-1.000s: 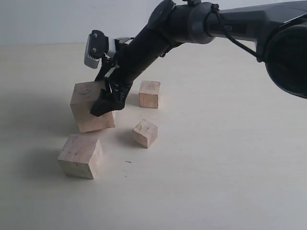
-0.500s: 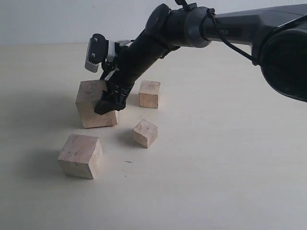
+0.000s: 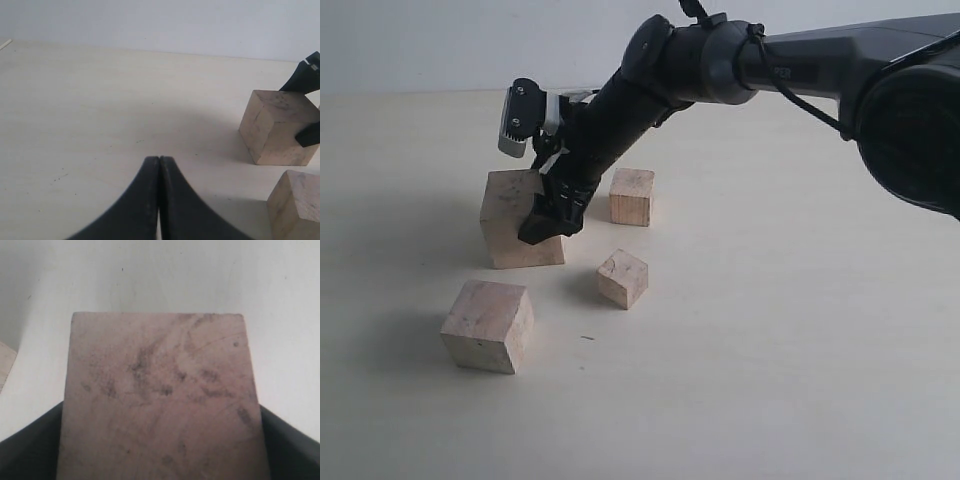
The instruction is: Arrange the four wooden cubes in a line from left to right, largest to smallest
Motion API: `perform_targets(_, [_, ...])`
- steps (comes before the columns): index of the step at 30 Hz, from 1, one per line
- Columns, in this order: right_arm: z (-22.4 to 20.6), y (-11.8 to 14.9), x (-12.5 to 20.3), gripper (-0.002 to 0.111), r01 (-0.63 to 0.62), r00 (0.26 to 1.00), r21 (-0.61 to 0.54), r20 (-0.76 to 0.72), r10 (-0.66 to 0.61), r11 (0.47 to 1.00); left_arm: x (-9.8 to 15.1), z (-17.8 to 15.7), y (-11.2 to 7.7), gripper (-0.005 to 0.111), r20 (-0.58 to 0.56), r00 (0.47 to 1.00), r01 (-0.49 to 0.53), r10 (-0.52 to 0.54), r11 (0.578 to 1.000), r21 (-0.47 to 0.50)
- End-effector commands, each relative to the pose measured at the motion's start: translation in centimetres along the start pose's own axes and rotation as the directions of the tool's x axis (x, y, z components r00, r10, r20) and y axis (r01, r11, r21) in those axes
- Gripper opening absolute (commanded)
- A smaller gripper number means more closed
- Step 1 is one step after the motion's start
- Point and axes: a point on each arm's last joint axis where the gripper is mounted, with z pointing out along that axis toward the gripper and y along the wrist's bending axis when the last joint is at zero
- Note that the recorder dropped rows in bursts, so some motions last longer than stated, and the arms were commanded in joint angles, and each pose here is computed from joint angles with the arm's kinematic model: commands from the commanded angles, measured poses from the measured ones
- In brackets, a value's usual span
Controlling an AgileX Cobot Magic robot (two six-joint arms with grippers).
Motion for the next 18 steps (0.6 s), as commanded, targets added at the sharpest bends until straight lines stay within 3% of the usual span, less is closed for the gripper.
perform_targets(1, [-0.3,0.0,0.1,0.068,0.004,1.000,-0.003,-0.016,-0.004,1.000,-0.1,-0.1,0.0,0.000,0.017,1.000,-0.001,0.002,1.000,-0.001])
perform_targets(3, [-0.7,0.0,-0.3,0.086,-0.009,1.000,0.004,-0.004,0.009,1.000,-0.1,-0.1,0.0,0.000,0.017,1.000,-0.001,0.002,1.000,-0.001])
perform_targets(6, [-1.8,0.0,-1.3,0.097,-0.040,0.999,0.021,0.031,0.039,0.999,-0.1,-0.1,0.0,0.000,0.017,1.000,-0.001,0.002,1.000,-0.001])
perform_targets(18, [-9.4,1.4,-6.2,0.099,-0.145,0.987,0.064,0.079,0.140,0.987,-0.1,-0.1,0.0,0.000,0.017,1.000,-0.001,0.002,1.000,-0.001])
